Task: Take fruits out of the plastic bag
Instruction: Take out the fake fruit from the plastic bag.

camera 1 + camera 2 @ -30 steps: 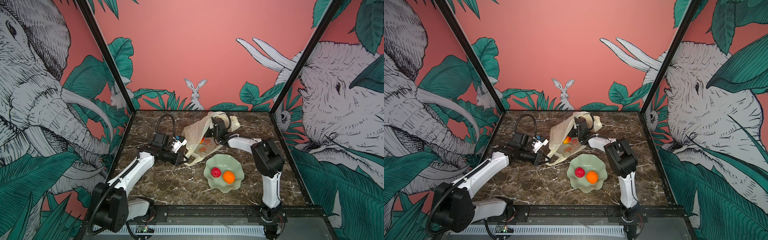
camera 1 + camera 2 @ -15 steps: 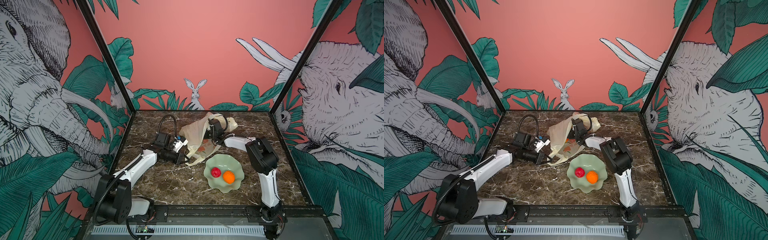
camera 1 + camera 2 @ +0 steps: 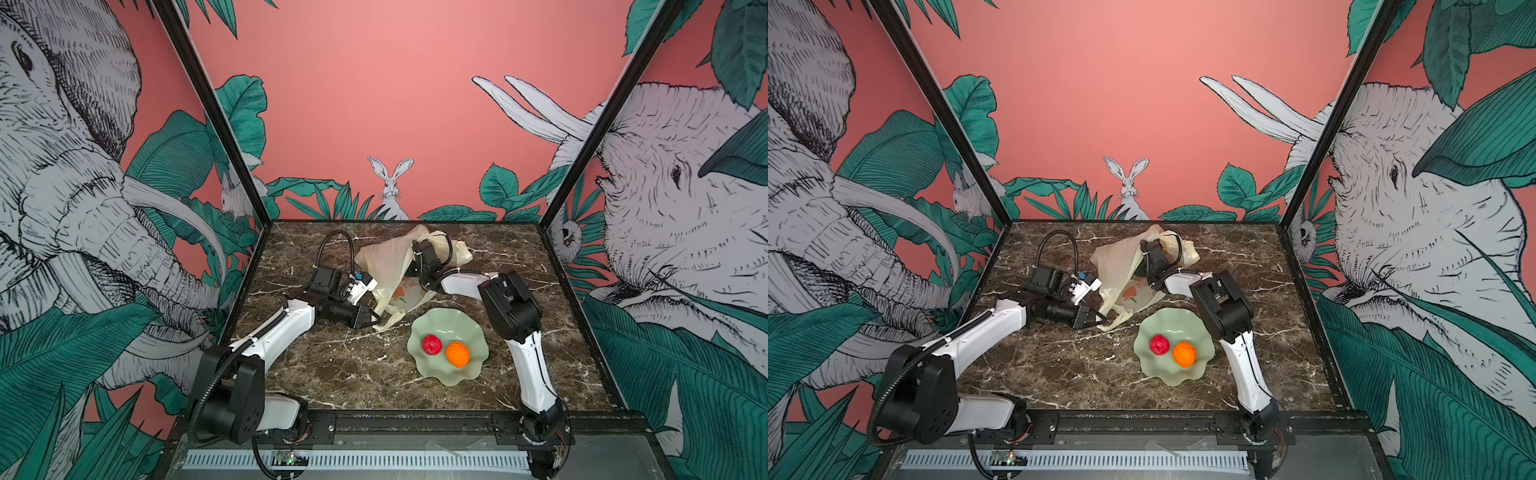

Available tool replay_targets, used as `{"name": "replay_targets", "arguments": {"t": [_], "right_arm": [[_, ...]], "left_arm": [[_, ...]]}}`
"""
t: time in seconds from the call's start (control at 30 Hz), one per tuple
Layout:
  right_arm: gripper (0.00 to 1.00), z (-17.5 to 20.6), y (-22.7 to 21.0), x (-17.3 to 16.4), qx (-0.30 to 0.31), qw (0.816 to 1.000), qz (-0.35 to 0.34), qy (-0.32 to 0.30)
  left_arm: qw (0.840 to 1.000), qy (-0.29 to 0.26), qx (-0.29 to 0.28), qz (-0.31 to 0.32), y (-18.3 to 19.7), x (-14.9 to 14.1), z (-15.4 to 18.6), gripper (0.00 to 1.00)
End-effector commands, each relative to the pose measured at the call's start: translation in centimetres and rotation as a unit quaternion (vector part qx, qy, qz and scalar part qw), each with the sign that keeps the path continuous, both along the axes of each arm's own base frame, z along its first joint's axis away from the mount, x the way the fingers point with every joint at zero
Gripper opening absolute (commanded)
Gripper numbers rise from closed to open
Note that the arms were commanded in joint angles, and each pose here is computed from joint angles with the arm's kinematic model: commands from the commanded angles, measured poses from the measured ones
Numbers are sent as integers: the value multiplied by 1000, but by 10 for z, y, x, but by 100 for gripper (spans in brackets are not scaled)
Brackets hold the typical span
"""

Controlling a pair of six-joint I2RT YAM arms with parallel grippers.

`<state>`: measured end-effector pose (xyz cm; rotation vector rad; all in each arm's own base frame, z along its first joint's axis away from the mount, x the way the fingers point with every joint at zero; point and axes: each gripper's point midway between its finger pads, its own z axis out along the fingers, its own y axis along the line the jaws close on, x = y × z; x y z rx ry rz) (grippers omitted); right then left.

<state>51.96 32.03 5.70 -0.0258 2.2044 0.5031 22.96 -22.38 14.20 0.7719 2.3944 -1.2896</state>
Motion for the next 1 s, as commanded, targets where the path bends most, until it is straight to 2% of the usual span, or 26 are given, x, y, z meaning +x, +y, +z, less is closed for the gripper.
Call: {"name": "replay_targets", "arguments": {"t": [0.0, 0.27, 0.53, 0.73, 0.97], "right_arm": [[82, 12, 10, 13, 41, 999, -15, -28], [87, 3, 7, 24, 56, 997, -52, -28], [85, -3, -1, 34, 63, 993, -97, -30], [71, 9, 9, 38, 82, 993, -75, -47], [47, 24, 17, 34, 100, 992, -42, -61]], "left_arm": [[1000, 6, -9, -9, 0, -5, -3, 0], [1000, 7, -13, -13, -2, -5, -5, 0], [1000, 9, -17, -15, -2, -6, -8, 0], [1000, 10, -22, -17, -3, -7, -8, 0], [1000, 8, -22, -17, -2, -9, -8, 0]]}}
